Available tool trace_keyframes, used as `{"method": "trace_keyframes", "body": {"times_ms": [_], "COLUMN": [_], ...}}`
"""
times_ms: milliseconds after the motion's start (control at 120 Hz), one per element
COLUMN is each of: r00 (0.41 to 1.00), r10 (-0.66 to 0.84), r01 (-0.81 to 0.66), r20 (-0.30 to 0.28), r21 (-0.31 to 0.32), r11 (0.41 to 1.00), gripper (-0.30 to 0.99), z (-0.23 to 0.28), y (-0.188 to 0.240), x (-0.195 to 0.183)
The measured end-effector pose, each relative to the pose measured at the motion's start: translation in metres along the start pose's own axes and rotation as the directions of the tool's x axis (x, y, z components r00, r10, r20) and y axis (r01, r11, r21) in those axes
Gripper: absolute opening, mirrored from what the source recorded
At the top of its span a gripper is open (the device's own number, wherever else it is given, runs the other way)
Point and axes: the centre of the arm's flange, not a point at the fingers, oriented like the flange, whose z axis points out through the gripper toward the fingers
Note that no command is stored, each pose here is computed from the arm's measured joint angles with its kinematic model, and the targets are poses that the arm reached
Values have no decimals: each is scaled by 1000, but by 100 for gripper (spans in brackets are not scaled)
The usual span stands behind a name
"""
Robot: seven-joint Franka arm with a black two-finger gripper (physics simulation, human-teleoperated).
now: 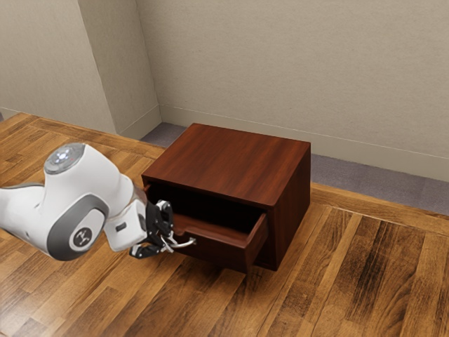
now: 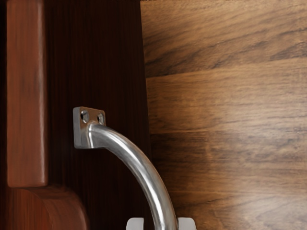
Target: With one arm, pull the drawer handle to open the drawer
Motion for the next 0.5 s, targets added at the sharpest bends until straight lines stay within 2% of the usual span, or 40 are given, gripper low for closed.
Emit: {"method": "trace_keyframes", "body": {"times_ms": [500], "r00": [1000], "r10": [16], "r01": [-16], "r20": [-3], "r21": [-3], "r11": [1000], "gripper": [-5], "z": [-8], "y": [17], "x": [9]}}
